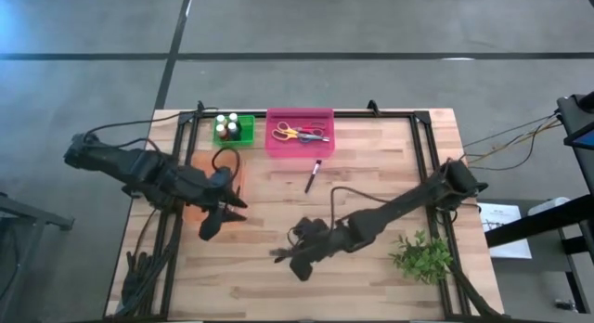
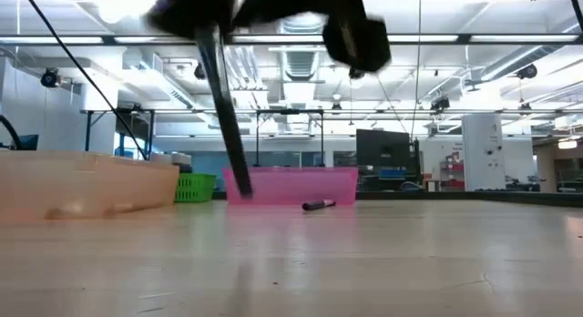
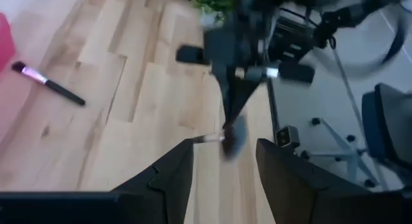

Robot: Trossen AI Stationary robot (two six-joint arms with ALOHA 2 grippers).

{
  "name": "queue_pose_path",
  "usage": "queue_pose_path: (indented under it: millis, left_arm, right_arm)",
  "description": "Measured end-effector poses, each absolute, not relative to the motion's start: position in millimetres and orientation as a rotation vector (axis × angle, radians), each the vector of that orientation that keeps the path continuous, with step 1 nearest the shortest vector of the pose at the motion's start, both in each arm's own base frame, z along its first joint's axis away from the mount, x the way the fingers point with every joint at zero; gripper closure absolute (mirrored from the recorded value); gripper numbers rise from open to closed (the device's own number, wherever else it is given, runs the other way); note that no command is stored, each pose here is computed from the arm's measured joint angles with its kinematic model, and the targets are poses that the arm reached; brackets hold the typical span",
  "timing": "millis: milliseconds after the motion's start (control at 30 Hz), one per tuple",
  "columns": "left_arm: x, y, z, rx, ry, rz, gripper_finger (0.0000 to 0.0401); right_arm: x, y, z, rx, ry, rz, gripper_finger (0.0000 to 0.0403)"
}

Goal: Pick & Place Paint Supplies
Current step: Put the black paintbrush into the orange bin

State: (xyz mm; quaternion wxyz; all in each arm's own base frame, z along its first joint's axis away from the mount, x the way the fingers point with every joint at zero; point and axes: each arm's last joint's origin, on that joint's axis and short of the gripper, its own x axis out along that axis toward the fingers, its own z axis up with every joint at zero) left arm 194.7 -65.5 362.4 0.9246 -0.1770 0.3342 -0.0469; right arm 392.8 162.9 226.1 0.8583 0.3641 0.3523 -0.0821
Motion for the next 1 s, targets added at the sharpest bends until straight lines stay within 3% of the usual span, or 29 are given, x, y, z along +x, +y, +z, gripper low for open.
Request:
queue_pose_path:
  millis: [433,800,1000]
  left_arm:
    - [188.5,-93.9,358.7,-0.130,0.594,0.076,0.0223]
    - [213.9,-108.3,343.4,-0.079,0.616,0.076,0.0223]
    - [224.6,-114.3,349.4,-0.057,0.519,0.031,0.0223]
  right_arm:
    - [375.6,125.7,307.8,0.776,0.481,-0.118,0.0395]
    - [369.8,118.9,343.5,0.792,0.289,-0.034,0.0395]
    - [369.9,119.2,352.1,0.784,0.262,-0.014,0.0395]
